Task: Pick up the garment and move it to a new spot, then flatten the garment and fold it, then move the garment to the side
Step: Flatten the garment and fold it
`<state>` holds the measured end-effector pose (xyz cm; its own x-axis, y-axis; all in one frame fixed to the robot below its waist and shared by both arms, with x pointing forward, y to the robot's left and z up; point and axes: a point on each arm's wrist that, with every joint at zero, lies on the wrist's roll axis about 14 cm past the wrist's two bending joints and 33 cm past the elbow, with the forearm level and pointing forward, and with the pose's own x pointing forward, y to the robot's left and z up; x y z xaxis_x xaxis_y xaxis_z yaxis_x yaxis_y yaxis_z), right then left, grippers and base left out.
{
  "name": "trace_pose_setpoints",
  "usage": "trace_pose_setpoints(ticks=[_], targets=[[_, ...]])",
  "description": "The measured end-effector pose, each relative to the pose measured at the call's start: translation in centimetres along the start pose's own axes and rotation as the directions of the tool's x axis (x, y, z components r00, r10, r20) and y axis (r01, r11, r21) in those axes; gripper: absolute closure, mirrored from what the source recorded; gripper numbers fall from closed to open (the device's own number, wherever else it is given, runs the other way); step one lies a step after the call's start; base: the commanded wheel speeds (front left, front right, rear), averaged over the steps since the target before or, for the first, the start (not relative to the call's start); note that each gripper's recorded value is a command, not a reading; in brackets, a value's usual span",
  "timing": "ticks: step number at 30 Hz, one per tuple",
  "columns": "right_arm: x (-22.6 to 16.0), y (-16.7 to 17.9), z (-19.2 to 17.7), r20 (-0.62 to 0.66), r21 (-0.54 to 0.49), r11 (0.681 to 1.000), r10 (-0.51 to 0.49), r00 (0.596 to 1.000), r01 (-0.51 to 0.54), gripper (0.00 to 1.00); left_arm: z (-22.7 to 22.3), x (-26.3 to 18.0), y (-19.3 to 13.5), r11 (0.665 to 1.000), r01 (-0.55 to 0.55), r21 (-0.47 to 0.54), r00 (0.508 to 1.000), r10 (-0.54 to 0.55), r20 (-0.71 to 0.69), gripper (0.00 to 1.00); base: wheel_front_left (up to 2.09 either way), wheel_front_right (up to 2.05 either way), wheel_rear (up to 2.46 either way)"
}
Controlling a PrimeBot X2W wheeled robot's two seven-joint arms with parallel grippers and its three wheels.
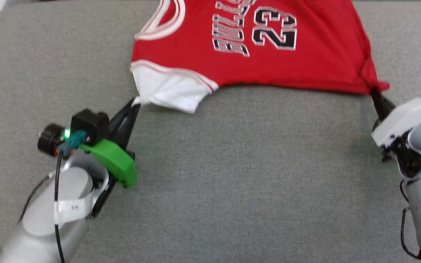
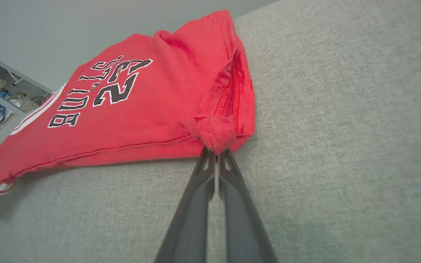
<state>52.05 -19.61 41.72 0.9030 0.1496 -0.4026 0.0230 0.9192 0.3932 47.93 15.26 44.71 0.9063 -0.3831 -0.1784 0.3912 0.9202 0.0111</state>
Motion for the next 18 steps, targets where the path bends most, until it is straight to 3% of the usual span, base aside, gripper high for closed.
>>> trace_pose_setpoints(ticks=[18], targets=[[-10.5,-0.2,-5.2,-0.122,0.164,0.986,0.021,0.992,-0.001,1.0,-1.5,-12.3,-4.7,0.995,0.012,-0.095,0.997,-0.018,-0.069,1.0,0.0,0.0,0.0]])
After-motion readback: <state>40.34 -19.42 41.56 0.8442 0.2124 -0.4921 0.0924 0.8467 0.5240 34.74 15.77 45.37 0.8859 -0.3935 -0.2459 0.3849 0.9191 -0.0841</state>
